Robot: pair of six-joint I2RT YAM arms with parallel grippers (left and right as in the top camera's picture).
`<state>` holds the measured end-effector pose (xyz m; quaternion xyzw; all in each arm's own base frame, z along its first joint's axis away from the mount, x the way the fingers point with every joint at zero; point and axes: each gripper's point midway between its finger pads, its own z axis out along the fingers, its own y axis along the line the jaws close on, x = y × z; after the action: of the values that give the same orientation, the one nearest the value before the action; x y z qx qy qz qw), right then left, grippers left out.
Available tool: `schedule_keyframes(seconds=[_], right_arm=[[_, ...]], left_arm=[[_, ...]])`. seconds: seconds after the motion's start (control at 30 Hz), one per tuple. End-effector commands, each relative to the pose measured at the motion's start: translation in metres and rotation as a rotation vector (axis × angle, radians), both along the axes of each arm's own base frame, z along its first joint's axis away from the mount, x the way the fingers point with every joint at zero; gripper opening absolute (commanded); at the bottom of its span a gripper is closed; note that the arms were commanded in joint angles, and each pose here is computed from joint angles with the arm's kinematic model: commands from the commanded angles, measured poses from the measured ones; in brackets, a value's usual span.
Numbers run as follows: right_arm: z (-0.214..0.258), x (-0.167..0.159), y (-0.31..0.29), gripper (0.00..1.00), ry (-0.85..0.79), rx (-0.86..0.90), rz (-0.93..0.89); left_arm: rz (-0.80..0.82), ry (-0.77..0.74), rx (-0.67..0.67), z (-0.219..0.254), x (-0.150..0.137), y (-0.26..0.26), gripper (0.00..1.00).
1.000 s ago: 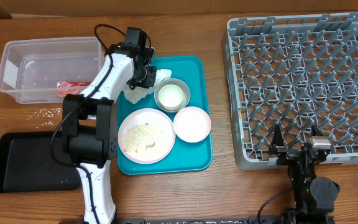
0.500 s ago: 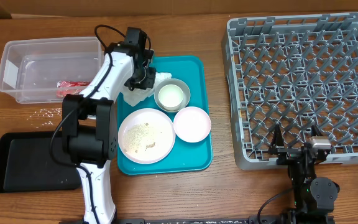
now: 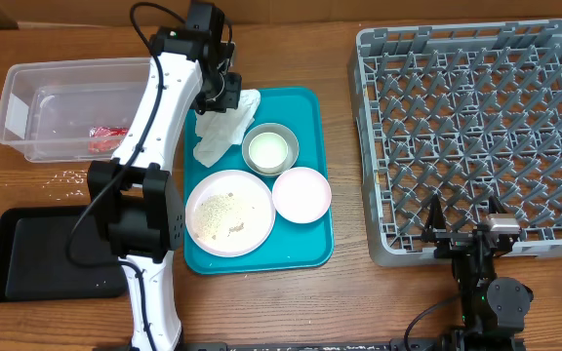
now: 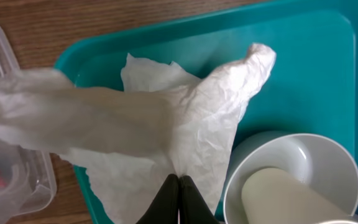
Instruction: Sort waste into correct bins and load items into the dishwasher
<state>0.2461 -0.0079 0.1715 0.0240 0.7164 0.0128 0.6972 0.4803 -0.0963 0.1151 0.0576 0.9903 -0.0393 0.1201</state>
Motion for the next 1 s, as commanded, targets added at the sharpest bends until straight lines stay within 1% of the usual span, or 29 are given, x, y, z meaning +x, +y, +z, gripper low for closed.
schedule_keyframes(seconds=[0.0, 0.13, 0.2, 0.33, 0.47, 0.6, 0.63, 0.77, 0.87, 0.97], right_arm=[[-0.002, 0.0, -0.002, 1.0, -0.004, -0.004, -0.008], [-0.002, 0.0, -0.002, 1.0, -0.004, -0.004, -0.008], [-0.002, 0.0, -0.002, 1.0, -0.004, -0.004, -0.008], [-0.002, 0.0, -0.002, 1.0, -0.004, -0.004, -0.008], [-0.002, 0.0, -0.002, 1.0, -0.004, -0.004, -0.008], [-0.002, 0.0, -0.002, 1.0, -0.004, -0.004, -0.008], [-0.001, 0.0, -0.002, 1.0, -0.004, -0.004, -0.008], [-0.002, 0.0, -0.002, 1.0, -0.004, -0.004, -0.008], [-0.002, 0.0, -0.002, 1.0, -0.004, -0.004, -0.008], [-0.002, 0.0, -0.002, 1.0, -0.004, -0.004, -0.008]], left_arm=[[0.027, -0.034, -0.008, 0.017, 0.009, 0.001, 0.04], [0.032, -0.087, -0.014, 0.043, 0.017, 0.002, 0.04], [0.059, -0.127, -0.01, 0.058, 0.023, 0.009, 0.04], [0.219, -0.23, 0.045, 0.087, 0.041, 0.046, 0.04], [0.393, -0.285, 0.083, 0.103, 0.048, 0.095, 0.04], [0.534, -0.275, 0.078, 0.102, 0.045, 0.137, 0.04], [0.618, -0.264, 0.069, 0.1, 0.04, 0.159, 0.04], [0.78, -0.253, 0.047, 0.098, 0.032, 0.198, 0.04], [0.855, -0.245, 0.043, 0.095, 0.025, 0.222, 0.04], [0.894, -0.232, 0.043, 0.088, 0.022, 0.237, 0.04]])
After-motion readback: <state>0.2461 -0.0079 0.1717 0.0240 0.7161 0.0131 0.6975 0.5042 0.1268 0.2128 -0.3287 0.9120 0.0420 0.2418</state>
